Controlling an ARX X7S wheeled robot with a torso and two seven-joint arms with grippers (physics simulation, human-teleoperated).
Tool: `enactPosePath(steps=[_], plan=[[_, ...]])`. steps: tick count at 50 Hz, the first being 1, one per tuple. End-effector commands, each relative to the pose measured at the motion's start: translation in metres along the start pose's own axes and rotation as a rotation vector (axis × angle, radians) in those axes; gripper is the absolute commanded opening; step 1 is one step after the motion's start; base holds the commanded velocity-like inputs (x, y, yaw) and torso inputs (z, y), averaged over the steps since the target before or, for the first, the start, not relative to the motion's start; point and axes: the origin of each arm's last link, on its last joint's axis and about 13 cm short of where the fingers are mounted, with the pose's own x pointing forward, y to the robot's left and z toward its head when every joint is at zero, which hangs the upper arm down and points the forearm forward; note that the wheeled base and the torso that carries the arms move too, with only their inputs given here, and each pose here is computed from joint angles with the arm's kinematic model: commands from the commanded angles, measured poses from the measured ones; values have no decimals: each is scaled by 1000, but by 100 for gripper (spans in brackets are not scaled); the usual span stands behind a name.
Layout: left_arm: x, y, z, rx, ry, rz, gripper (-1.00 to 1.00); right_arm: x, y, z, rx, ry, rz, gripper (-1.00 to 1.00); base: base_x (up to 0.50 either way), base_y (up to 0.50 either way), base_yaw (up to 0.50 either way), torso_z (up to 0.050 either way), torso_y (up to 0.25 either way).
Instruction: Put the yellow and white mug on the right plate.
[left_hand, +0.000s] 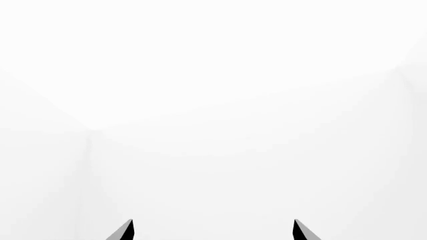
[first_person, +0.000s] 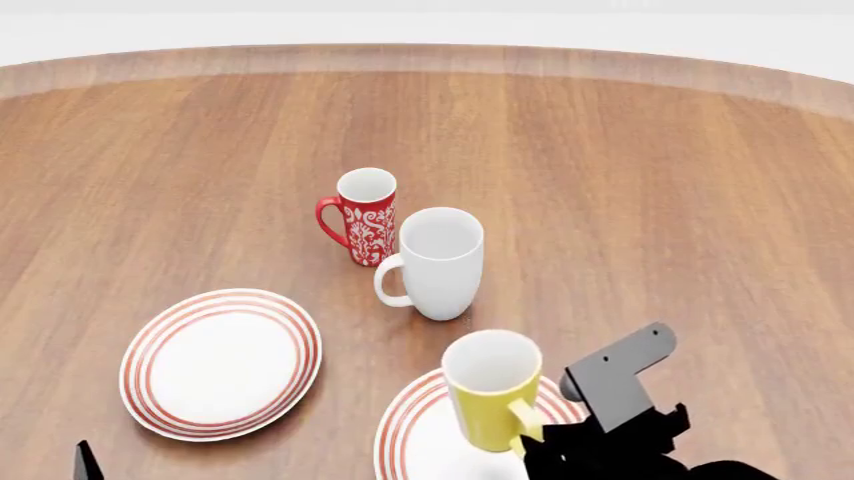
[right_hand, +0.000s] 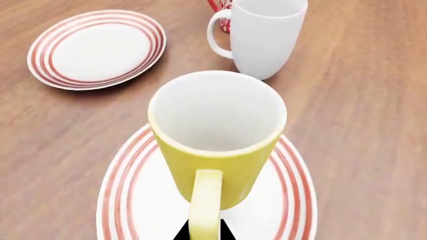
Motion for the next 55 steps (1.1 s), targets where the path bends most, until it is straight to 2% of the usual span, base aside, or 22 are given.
enactPosePath(steps=[1,55], plan=[[3,0,0,10,-13,4,100,9,3,8,-19,-36,27,-100,0,0,0,0,0],[1,0,0,6,-6,-8,100,15,5,-4,-12,1,16,-100,0,0,0,0,0]])
